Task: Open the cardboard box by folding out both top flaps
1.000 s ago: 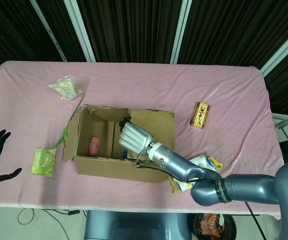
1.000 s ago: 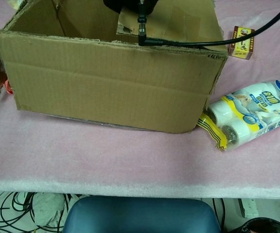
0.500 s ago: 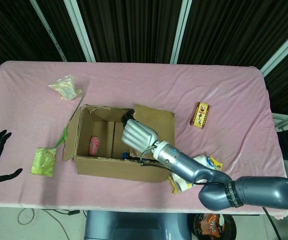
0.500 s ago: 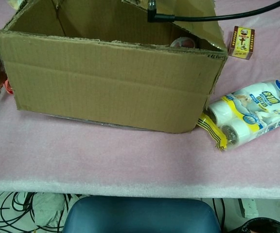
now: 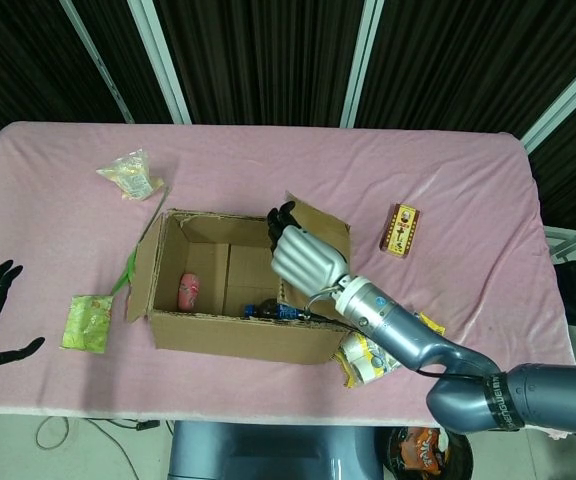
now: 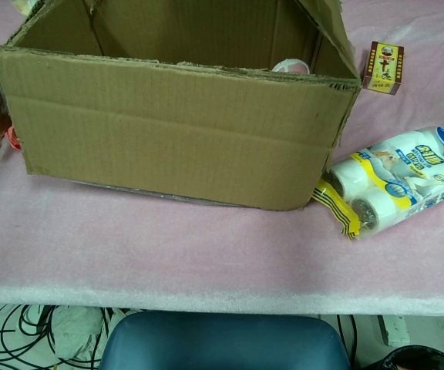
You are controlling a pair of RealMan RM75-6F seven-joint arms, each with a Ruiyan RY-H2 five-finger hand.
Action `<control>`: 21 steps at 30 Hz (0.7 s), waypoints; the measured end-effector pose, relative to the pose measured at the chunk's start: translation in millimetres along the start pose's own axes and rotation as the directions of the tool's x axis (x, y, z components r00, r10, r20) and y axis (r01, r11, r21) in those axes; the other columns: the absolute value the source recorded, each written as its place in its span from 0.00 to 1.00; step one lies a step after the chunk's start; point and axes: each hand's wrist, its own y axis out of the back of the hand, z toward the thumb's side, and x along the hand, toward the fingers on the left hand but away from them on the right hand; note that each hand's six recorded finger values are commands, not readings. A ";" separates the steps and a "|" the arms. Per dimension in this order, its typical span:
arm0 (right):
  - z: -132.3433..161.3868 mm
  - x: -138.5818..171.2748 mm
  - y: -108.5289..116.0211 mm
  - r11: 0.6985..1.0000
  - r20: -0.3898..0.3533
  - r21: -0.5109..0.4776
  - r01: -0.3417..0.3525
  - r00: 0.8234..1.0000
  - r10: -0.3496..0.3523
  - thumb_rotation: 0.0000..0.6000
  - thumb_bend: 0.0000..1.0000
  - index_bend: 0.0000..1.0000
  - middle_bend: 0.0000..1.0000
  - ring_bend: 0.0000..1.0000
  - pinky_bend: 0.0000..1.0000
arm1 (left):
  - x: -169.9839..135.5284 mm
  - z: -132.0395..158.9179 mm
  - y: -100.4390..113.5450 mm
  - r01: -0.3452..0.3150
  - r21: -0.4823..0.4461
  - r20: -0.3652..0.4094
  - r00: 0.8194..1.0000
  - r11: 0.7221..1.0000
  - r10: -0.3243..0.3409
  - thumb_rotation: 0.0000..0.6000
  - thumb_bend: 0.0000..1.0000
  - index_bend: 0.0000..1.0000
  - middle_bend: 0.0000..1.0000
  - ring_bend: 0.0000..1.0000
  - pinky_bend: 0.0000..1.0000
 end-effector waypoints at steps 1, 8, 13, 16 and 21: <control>-1.6 1.7 0.3 1.000 0.003 0.005 0.000 1.000 0.000 1.00 0.63 0.41 0.30 0.18 0.26 | 0.0 0.0 0.0 0.000 0.001 0.000 1.000 1.000 0.000 1.00 0.12 0.00 0.00 0.00 0.01; -10.4 13.0 6.3 1.000 0.012 0.028 0.007 1.000 -0.008 1.00 0.61 0.41 0.29 0.17 0.26 | -0.7 -0.4 0.5 -0.001 0.005 0.000 1.000 1.000 0.001 1.00 0.12 0.00 0.00 0.00 0.01; -14.0 19.2 8.0 0.999 0.009 0.047 0.001 1.000 -0.001 1.00 0.60 0.41 0.29 0.17 0.26 | -1.1 0.5 1.3 -0.007 0.006 0.007 1.000 1.000 0.007 1.00 0.12 0.00 0.00 0.00 0.01; -15.6 23.0 8.8 0.999 0.007 0.051 -0.007 1.000 0.006 1.00 0.59 0.41 0.29 0.17 0.26 | -1.3 0.6 1.0 -0.006 0.006 0.009 1.000 1.000 0.006 1.00 0.12 0.00 0.00 0.00 0.01; -19.8 29.3 7.7 0.997 0.009 0.068 -0.021 1.000 0.020 1.00 0.59 0.41 0.29 0.17 0.26 | -1.5 1.1 0.8 -0.006 0.009 0.013 1.000 1.000 0.005 1.00 0.12 0.00 0.00 0.00 0.01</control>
